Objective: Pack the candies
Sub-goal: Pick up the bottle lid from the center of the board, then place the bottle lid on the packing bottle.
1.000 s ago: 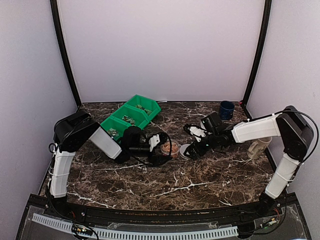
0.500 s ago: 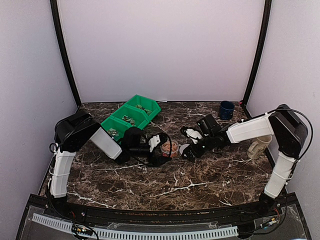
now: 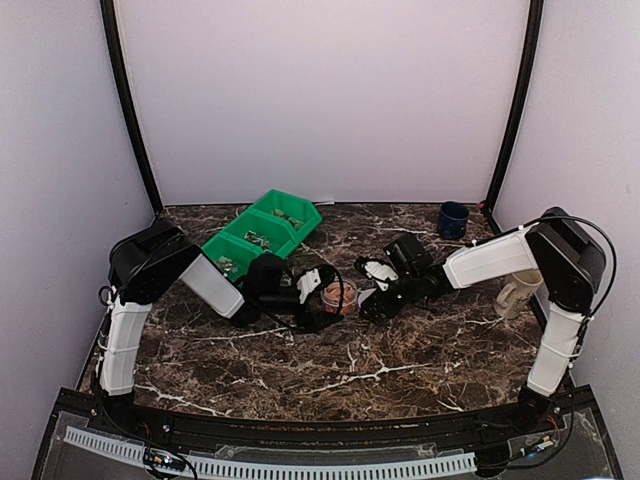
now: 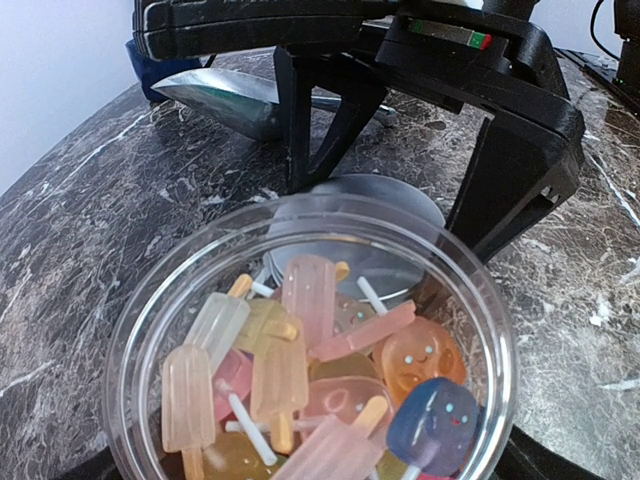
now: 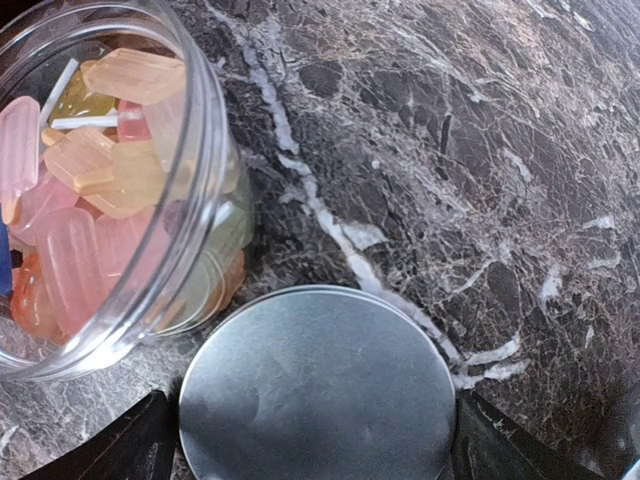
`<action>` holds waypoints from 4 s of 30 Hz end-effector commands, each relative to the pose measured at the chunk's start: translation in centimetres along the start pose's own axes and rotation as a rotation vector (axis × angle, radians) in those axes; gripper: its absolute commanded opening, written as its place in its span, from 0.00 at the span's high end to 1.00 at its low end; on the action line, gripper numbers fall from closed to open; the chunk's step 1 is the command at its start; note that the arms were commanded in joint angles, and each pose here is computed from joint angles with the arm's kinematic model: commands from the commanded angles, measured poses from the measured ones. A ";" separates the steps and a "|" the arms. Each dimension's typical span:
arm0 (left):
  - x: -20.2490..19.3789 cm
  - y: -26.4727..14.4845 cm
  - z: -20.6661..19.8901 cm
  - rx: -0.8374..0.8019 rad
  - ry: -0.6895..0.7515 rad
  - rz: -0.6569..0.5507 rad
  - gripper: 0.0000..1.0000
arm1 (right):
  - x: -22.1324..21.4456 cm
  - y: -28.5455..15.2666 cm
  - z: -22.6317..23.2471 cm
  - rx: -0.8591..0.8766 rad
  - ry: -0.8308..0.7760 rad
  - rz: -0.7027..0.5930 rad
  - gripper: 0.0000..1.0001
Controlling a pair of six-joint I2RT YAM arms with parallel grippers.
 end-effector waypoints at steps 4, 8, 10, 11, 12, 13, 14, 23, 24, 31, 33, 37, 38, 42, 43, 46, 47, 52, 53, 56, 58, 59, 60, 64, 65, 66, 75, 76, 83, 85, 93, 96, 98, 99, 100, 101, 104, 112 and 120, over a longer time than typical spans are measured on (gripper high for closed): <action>-10.7 -1.0 -1.1 0.031 -0.068 0.391 0.05 | 0.8 -0.1 -0.3 -0.023 0.006 -0.028 0.10; -10.8 -0.9 -1.1 0.030 -0.069 0.395 0.06 | 0.7 -0.2 -0.2 -0.015 0.012 -0.029 0.14; -10.9 -0.9 -1.1 0.031 -0.068 0.397 0.06 | 0.7 -0.3 -0.3 -0.017 0.016 -0.029 0.15; -10.9 -0.9 -1.1 0.033 -0.068 0.396 0.06 | 0.7 -0.4 -0.4 -0.021 0.017 -0.031 0.15; -10.8 -0.8 -1.1 0.033 -0.065 0.395 0.06 | 0.7 -0.6 -0.5 -0.025 0.018 -0.035 0.14; -10.9 -0.8 -1.1 0.034 -0.064 0.394 0.06 | 0.7 -0.9 -0.6 -0.030 0.018 -0.037 0.14; -10.9 -0.8 -1.1 0.035 -0.064 0.392 0.06 | 0.8 -1.2 -0.7 -0.037 0.020 -0.043 0.14; -11.0 0.9 -1.9 -0.012 -0.020 0.378 0.13 | 1.4 -5.7 -2.2 -0.118 0.029 -0.096 0.14; -11.0 1.1 -2.0 -0.022 -0.019 0.373 0.14 | 1.4 -6.3 -2.3 -0.129 0.029 -0.099 0.14; -9.6 3.7 -3.0 -0.117 -0.015 0.300 0.16 | 1.5 -10.1 -3.3 -0.202 0.030 -0.126 0.13; -9.4 4.3 -3.3 -0.135 -0.008 0.294 0.15 | 1.4 -10.9 -3.5 -0.214 0.029 -0.135 0.13; -9.9 3.6 -3.6 -0.101 -0.010 0.289 0.06 | 2.0 -11.7 -3.3 -0.178 0.011 -0.145 0.13; -10.3 3.2 -3.7 -0.091 -0.011 0.287 0.04 | 2.3 -11.8 -3.2 -0.161 0.001 -0.150 0.13; -10.8 2.2 -3.8 -0.045 0.007 0.241 0.01 | 3.0 -11.7 -2.9 -0.121 -0.019 -0.158 0.14; -10.9 2.1 -3.6 -0.040 0.002 0.236 0.01 | 3.3 -11.8 -2.9 -0.117 -0.024 -0.165 0.14; -11.0 2.1 -3.6 -0.059 -0.022 0.202 0.01 | 4.1 -12.0 -2.8 -0.097 -0.039 -0.189 0.14; -11.3 2.1 -3.5 -0.068 -0.040 0.189 0.01 | 4.4 -12.0 -2.6 -0.086 -0.045 -0.199 0.14; -12.5 1.9 -2.4 -0.135 -0.155 0.121 0.06 | 5.6 -11.2 -1.3 -0.006 -0.123 -0.202 0.14; -12.6 1.9 -2.4 -0.148 -0.161 0.110 0.06 | 5.8 -10.9 -1.1 0.007 -0.137 -0.196 0.14; -12.9 2.0 -2.2 -0.154 -0.162 0.106 0.06 | 6.3 -10.4 -0.9 0.035 -0.163 -0.198 0.14; -13.3 2.1 -2.2 -0.154 -0.160 0.117 0.04 | 6.6 -10.2 -0.8 0.045 -0.172 -0.200 0.13; -13.5 2.2 -2.1 -0.155 -0.157 0.124 0.04 | 6.7 -10.0 -0.8 0.050 -0.176 -0.197 0.14; -13.7 2.2 -2.1 -0.157 -0.158 0.130 0.03 | 6.9 -10.1 -0.8 0.052 -0.180 -0.200 0.13; -13.9 2.7 -1.9 -0.166 -0.162 0.179 0.01 | 6.9 -9.4 -0.9 0.059 -0.189 -0.163 0.14; -13.8 2.7 -1.9 -0.169 -0.160 0.191 0.01 | 6.9 -9.4 -0.9 0.056 -0.191 -0.159 0.13; -13.6 2.7 -1.8 -0.165 -0.159 0.196 0.01 | 6.8 -9.5 -0.9 0.054 -0.191 -0.155 0.13; -13.3 3.2 -1.8 -0.176 -0.173 0.275 0.04 | 6.6 -9.7 -0.7 0.065 -0.200 -0.140 0.13; -13.5 3.3 -1.9 -0.176 -0.174 0.286 0.05 | 6.6 -9.6 -0.7 0.070 -0.204 -0.138 0.13; -13.9 3.2 -2.0 -0.169 -0.168 0.300 0.11 | 6.6 -8.8 -0.1 0.133 -0.260 -0.115 0.13; -13.9 3.2 -2.0 -0.171 -0.166 0.297 0.12 | 6.6 -8.6 0.0 0.144 -0.268 -0.108 0.13; -14.0 3.3 -2.0 -0.166 -0.152 0.284 0.13 | 5.8 -7.6 1.5 0.225 -0.312 -0.119 0.13; -14.0 3.4 -2.0 -0.169 -0.150 0.283 0.13 | 5.9 -7.2 1.8 0.234 -0.331 -0.120 0.13; -14.0 3.4 -2.1 -0.170 -0.150 0.281 0.13 | 5.9 -6.8 1.7 0.224 -0.336 -0.113 0.12; -14.0 3.4 -2.0 -0.169 -0.149 0.280 0.13 | 5.9 -6.5 1.6 0.215 -0.336 -0.105 0.12; -14.0 3.4 -2.1 -0.170 -0.148 0.280 0.13 | 5.7 -6.2 1.6 0.214 -0.337 -0.092 0.12; -14.0 3.4 -2.0 -0.170 -0.149 0.280 0.13 | 5.6 -5.9 1.5 0.211 -0.336 -0.081 0.12; -13.9 3.4 -2.0 -0.170 -0.145 0.277 0.13 | 5.2 -5.3 1.5 0.208 -0.334 -0.059 0.12; -14.0 3.4 -2.0 -0.172 -0.144 0.276 0.13 | 5.4 -4.3 1.0 0.174 -0.308 -0.050 0.11; -14.0 3.4 -2.0 -0.170 -0.144 0.277 0.14 | 5.3 -3.7 0.6 0.167 -0.299 -0.035 0.11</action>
Point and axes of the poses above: each gripper's point midway between its finger pads, its own y axis out along the fingers, its own z axis along the line the jaws close on, x = y × z, the point moved 7 cm from there along -y, back along the fingers, and after that the axes turned 12 degrees about -y, right-handed, at the moved point
